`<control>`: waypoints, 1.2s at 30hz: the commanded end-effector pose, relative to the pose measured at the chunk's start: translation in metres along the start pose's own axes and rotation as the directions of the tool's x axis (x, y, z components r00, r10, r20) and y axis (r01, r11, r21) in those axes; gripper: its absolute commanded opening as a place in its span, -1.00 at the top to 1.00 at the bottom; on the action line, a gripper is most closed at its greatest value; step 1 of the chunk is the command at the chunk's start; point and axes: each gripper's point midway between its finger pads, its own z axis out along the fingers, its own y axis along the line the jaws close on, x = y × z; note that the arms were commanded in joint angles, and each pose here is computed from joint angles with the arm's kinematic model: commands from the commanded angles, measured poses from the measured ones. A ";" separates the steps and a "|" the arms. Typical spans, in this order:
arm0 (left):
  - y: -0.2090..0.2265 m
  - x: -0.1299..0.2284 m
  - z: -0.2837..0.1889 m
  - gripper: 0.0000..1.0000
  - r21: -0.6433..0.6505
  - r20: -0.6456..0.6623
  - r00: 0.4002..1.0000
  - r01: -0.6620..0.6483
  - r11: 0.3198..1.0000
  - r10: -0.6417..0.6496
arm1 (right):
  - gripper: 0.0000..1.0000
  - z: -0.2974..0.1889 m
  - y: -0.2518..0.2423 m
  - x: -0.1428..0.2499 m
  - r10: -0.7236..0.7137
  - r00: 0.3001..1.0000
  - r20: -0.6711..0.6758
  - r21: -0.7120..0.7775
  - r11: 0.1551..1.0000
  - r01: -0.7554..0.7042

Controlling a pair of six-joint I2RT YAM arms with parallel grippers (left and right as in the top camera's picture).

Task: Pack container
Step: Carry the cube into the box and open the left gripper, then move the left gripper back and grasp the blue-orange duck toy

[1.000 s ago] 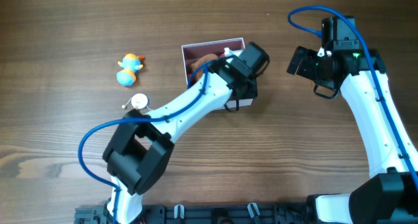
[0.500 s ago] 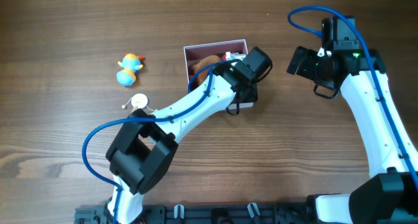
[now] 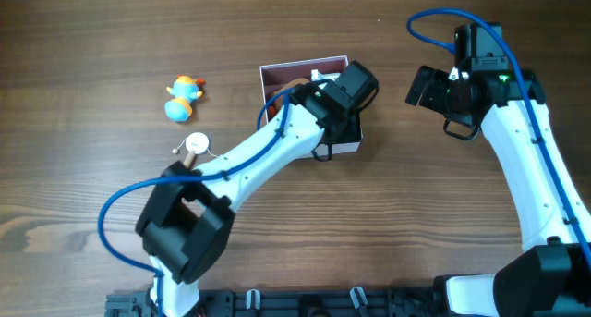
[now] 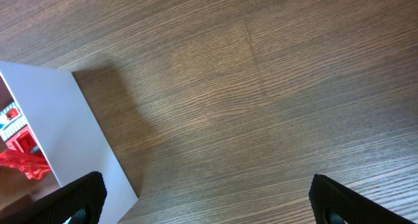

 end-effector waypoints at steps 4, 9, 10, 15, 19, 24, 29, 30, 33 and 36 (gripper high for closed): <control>0.055 -0.051 -0.093 -0.57 0.006 0.137 0.990 -0.031 1.000 0.030 | -0.99 0.003 0.001 0.002 0.002 1.000 -0.011 -0.005 1.000 -0.002; 0.140 -0.071 -0.128 -0.64 -0.101 0.139 0.986 -0.080 0.992 0.094 | -0.99 0.003 0.001 0.002 0.002 1.000 -0.011 -0.005 1.000 -0.002; 0.155 -0.073 -0.129 -0.66 -0.120 0.127 0.988 -0.074 0.990 0.090 | -0.99 0.003 0.001 0.002 0.002 1.000 -0.011 -0.005 1.000 -0.002; 0.241 -0.081 -0.116 -0.70 -0.220 0.019 0.997 -0.073 0.973 0.079 | -1.00 0.003 0.001 0.002 0.002 1.000 -0.011 -0.005 1.000 -0.002; 0.276 -0.084 -0.085 -0.63 -0.190 -0.077 0.991 -0.123 0.974 0.110 | -0.99 0.003 0.001 0.002 0.002 1.000 -0.011 -0.005 1.000 -0.002; 0.311 -0.086 -0.039 -0.63 -0.205 -0.152 0.987 -0.081 0.975 0.050 | -1.00 0.003 0.001 0.002 0.002 1.000 -0.011 -0.005 1.000 -0.002; 0.321 -0.082 0.007 -0.59 -0.185 -0.232 0.966 -0.161 0.969 0.117 | -1.00 0.003 0.001 0.002 0.002 1.000 -0.011 -0.005 1.000 -0.002; 0.322 -0.082 0.015 -0.57 -0.180 -0.241 0.961 -0.179 0.967 0.133 | -1.00 0.003 0.001 0.002 0.002 1.000 -0.011 -0.005 1.000 -0.002; 0.326 -0.081 0.034 -0.52 -0.172 -0.257 0.954 -0.201 0.964 0.153 | -0.99 0.003 0.001 0.002 0.002 1.000 -0.011 -0.005 1.000 -0.002; 0.330 -0.078 0.050 -0.42 -0.168 -0.281 0.945 -0.219 0.961 0.166 | -1.00 0.003 0.001 0.002 0.002 1.000 -0.011 -0.005 1.000 -0.002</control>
